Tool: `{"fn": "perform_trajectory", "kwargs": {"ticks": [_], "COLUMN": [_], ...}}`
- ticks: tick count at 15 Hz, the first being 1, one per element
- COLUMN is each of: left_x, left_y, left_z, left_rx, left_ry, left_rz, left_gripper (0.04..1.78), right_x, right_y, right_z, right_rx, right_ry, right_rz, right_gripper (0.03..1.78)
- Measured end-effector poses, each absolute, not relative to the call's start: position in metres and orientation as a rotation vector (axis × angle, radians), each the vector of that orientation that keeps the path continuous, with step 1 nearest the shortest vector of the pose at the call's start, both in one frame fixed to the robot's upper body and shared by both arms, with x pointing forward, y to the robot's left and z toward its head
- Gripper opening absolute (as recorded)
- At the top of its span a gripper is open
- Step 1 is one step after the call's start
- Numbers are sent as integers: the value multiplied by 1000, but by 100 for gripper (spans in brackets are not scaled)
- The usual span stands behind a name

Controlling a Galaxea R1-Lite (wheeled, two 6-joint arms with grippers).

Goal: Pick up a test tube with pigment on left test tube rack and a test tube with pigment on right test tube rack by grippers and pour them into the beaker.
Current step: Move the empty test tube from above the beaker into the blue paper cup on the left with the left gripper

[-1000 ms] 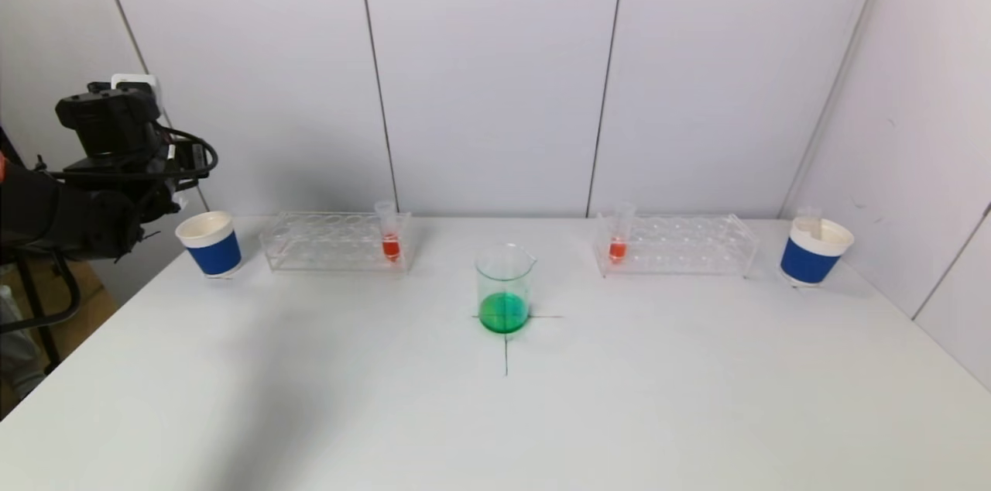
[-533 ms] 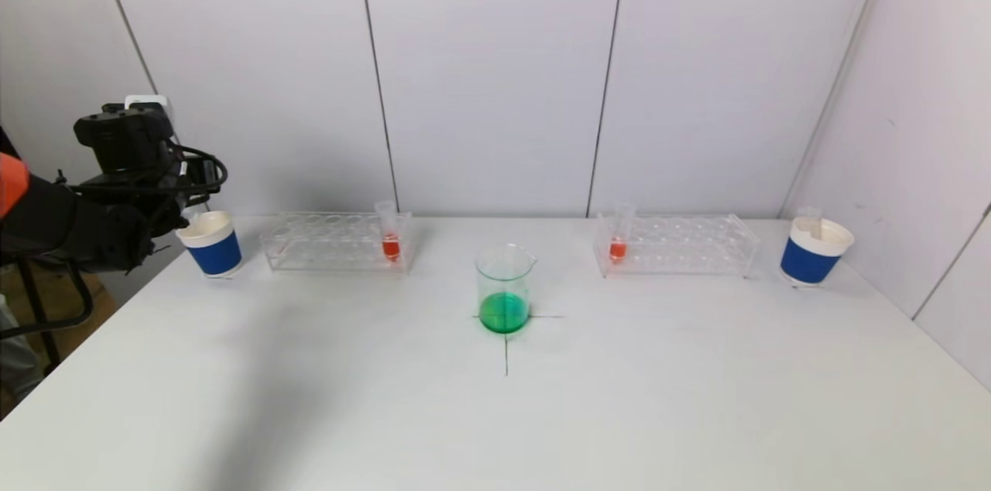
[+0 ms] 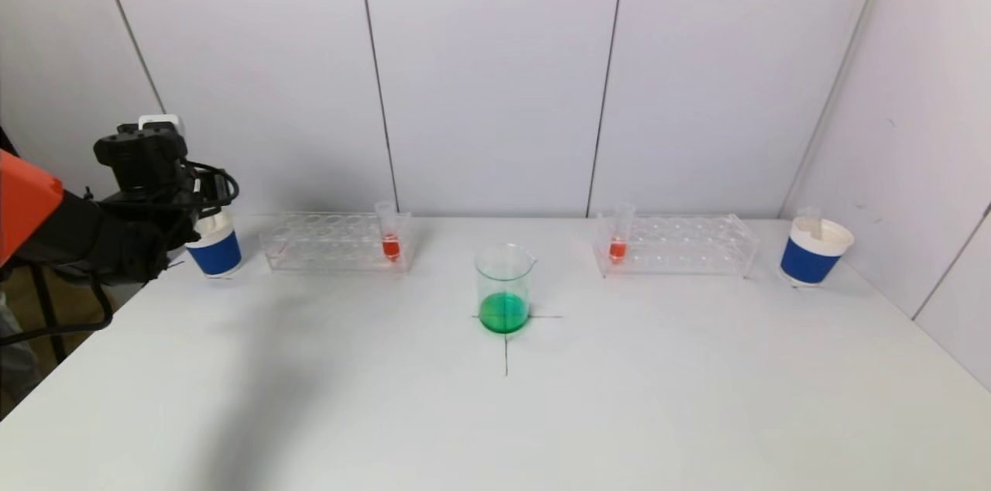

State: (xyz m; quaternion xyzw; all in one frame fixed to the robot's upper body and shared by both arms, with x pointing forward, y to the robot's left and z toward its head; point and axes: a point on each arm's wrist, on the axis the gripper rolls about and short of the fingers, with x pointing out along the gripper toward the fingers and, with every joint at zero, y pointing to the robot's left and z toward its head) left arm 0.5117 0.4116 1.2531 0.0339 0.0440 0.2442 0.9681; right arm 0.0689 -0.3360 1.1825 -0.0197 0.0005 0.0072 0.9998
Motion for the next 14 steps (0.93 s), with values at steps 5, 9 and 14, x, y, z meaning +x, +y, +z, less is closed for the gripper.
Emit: {"fn": "perform_trajectory", "kwargs": {"ticks": [5, 9, 14], "left_x": [516, 517, 517], "left_y": [422, 428, 429], "left_z": [1241, 1233, 1230], "left_rx": [68, 68, 67], "left_ry": [93, 98, 100], "left_rz": [494, 501, 494], "left_gripper": [43, 43, 43], "right_x": [69, 69, 69], "right_y": [-336, -336, -336], "right_z": [1182, 1182, 1182], "right_rx": [-39, -39, -39], "right_ry": [1, 1, 1], "right_rz": [15, 14, 14], "right_gripper": [177, 177, 177]}}
